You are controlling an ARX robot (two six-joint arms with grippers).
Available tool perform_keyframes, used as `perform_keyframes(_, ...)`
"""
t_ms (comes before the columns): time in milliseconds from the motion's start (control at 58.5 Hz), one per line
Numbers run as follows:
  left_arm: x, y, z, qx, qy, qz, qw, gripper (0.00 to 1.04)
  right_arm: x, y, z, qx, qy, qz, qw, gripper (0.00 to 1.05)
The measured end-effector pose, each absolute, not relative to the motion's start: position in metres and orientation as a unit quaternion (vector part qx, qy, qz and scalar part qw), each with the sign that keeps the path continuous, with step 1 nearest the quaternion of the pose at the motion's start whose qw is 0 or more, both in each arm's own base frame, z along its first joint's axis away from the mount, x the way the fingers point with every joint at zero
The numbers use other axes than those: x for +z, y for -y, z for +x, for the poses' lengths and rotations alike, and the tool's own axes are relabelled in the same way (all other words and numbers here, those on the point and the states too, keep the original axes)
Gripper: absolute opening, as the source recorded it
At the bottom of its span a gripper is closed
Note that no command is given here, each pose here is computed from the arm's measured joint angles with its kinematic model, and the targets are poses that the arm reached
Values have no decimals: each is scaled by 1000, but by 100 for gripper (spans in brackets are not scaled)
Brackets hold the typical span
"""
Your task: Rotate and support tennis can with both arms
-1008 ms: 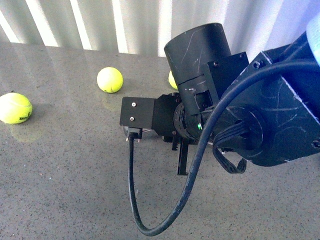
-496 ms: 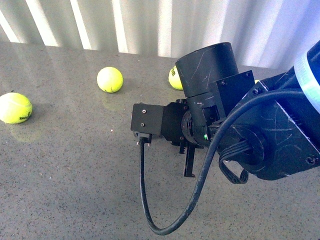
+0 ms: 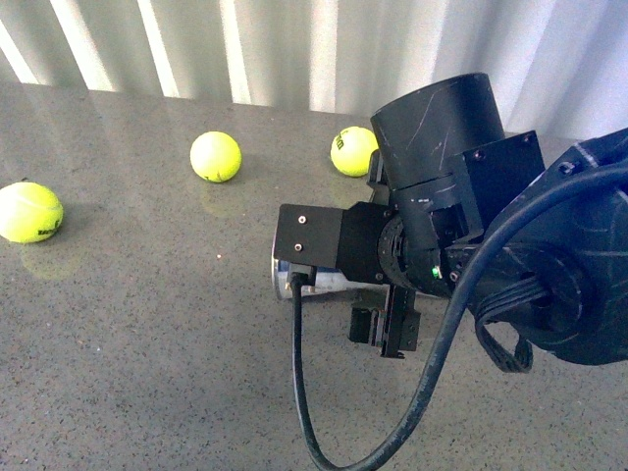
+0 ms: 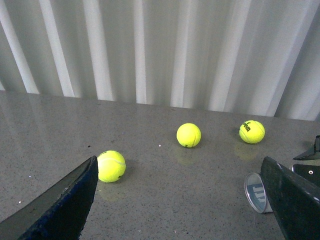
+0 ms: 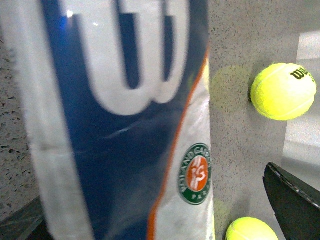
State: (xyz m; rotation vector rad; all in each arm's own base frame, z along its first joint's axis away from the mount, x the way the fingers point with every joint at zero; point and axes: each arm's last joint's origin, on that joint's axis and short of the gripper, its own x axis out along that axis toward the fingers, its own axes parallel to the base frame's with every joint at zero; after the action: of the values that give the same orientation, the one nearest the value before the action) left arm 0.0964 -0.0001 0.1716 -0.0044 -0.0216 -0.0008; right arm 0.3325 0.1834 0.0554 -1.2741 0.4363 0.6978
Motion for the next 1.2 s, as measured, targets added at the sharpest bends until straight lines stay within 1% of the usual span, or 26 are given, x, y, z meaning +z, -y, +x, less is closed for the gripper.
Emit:
perform_keyframes(85, 172, 0, 96, 0, 11, -2, 1000, 98, 61, -180, 329, 315, -202, -573, 729, 97)
perform_keyframes(444, 172, 0, 96, 0, 11, -2, 1000, 98, 84, -152, 307, 301, -222, -555, 743, 97)
perform_keyframes(530, 172, 0, 96, 0, 11, -2, 1000, 98, 92, -145, 301, 293, -219, -547, 753, 97)
perform_keyframes(615, 172, 0, 96, 0, 11, -2, 1000, 98, 104, -132, 294, 267, -206, -527, 780, 97)
perform_keyframes(683, 172, 0, 96, 0, 11, -2, 1000, 98, 115, -119, 291, 223, -196, -513, 805, 97)
perform_keyframes(735, 172, 0, 96, 0, 11, -2, 1000, 98, 126, -103, 289, 171, -187, -499, 828, 97)
perform_keyframes(786, 172, 0, 96, 0, 11, -2, 1000, 98, 132, -90, 287, 128, -184, -489, 843, 97)
perform_keyframes(871, 172, 0, 96, 0, 11, -2, 1000, 98, 145, -56, 279, 32, -182, -457, 870, 97)
perform_keyframes(923, 172, 0, 96, 0, 11, -2, 1000, 98, 151, -40, 273, -7, -183, -444, 877, 97)
perform_keyframes(1059, 172, 0, 96, 0, 11, -2, 1000, 98, 172, 11, 247, -147, -170, -386, 895, 97)
perform_keyframes(1145, 172, 0, 96, 0, 11, -2, 1000, 98, 193, 41, 218, -253, -131, -346, 894, 97)
perform_keyframes(1196, 172, 0, 96, 0, 11, -2, 1000, 98, 201, 50, 203, -293, -111, -331, 890, 97)
